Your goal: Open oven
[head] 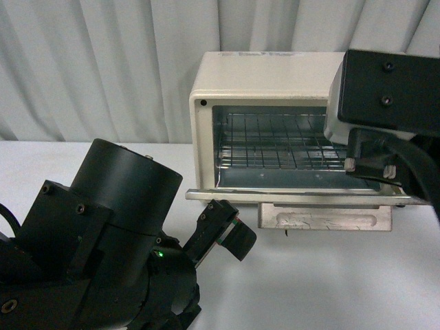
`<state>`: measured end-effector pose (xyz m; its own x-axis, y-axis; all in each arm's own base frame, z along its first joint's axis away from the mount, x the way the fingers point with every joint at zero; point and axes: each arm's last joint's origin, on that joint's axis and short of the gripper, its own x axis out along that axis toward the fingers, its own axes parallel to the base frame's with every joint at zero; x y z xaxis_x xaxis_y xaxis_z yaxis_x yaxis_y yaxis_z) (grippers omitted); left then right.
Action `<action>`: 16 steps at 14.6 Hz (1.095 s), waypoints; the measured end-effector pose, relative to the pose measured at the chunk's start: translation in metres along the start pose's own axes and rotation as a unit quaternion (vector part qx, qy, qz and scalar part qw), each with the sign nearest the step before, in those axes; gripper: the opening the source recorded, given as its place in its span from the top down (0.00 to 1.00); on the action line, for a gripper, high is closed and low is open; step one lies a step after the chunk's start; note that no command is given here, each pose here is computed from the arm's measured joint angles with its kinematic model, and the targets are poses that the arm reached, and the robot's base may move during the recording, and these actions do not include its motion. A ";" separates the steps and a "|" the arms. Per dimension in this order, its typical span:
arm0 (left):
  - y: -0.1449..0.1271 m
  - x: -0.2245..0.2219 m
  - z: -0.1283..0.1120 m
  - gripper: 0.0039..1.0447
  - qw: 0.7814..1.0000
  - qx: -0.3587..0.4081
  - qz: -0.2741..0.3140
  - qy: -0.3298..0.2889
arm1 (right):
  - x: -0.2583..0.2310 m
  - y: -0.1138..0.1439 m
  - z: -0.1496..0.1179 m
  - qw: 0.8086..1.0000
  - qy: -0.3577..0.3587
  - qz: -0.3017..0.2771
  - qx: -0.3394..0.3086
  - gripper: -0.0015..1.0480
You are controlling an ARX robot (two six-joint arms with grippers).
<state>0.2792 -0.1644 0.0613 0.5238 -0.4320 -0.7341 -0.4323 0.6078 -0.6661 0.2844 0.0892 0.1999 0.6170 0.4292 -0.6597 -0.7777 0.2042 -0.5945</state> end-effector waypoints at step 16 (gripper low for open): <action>0.000 0.000 -0.001 0.06 1.000 0.001 0.000 0.000 | -0.064 0.022 -0.032 0.786 -0.151 -0.423 0.425 0.62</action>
<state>0.2789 -0.1649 0.0613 0.5234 -0.4319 -0.7345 -0.4316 0.6089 -0.6656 0.2316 0.0380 0.2140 0.9997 -0.0142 0.0219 0.0174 0.9879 -0.1542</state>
